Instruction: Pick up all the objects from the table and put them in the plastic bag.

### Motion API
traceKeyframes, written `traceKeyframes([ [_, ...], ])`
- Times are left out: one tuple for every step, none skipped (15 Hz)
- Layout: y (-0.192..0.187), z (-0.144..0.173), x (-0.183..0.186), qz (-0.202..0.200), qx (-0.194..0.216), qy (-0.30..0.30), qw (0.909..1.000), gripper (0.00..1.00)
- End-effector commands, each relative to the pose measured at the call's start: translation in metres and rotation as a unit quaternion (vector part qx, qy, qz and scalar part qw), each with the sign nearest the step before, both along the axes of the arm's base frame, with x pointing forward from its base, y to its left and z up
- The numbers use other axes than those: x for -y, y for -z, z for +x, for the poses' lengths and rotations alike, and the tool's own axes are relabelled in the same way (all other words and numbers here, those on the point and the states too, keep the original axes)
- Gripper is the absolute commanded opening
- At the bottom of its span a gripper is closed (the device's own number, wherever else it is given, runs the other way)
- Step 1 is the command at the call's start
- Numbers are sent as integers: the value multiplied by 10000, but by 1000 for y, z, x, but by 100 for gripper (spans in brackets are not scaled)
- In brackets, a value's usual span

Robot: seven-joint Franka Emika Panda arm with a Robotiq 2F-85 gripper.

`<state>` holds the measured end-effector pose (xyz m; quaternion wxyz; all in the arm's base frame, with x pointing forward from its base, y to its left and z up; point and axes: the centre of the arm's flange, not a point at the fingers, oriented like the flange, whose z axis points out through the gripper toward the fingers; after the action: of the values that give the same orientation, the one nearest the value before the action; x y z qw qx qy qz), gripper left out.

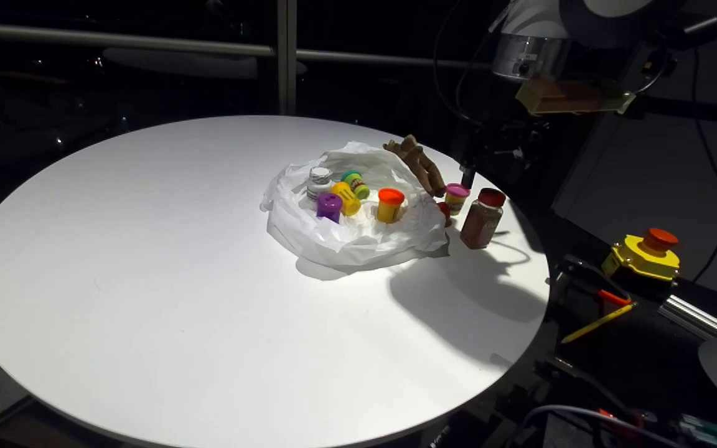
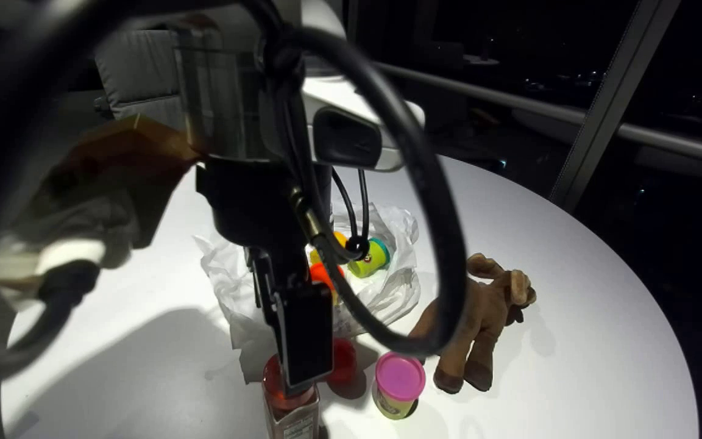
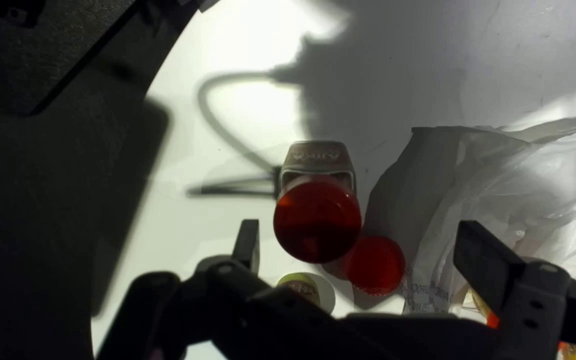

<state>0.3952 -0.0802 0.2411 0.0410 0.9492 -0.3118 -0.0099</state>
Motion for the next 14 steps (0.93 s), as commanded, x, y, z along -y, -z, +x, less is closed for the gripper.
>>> traceKeyframes([
  [12, 4, 4, -33, 14, 99, 9999, 100],
  [15, 3, 5, -53, -7, 123, 9999, 100],
  [17, 3, 6, -42, -30, 133, 9999, 100],
  [20, 4, 7, -40, -50, 152, 9999, 100],
  [24, 5, 9, -39, -81, 193, 9998, 100],
  [26, 6, 10, -59, -103, 248, 9996, 84],
  [33, 6, 5, -90, -118, 285, 9995, 73],
  [36, 7, 6, -103, -127, 327, 9993, 66],
  [39, 8, 6, -126, -123, 359, 9992, 58],
  [43, 9, 6, -138, -149, 398, 9990, 49],
  [47, 10, 7, -140, -177, 429, 9988, 42],
  [49, 10, 7, -148, -200, 466, 9986, 34],
  [49, 10, 6, -153, -206, 494, 9984, 27],
  [46, 12, 6, -176, -176, 534, 9983, 25],
])
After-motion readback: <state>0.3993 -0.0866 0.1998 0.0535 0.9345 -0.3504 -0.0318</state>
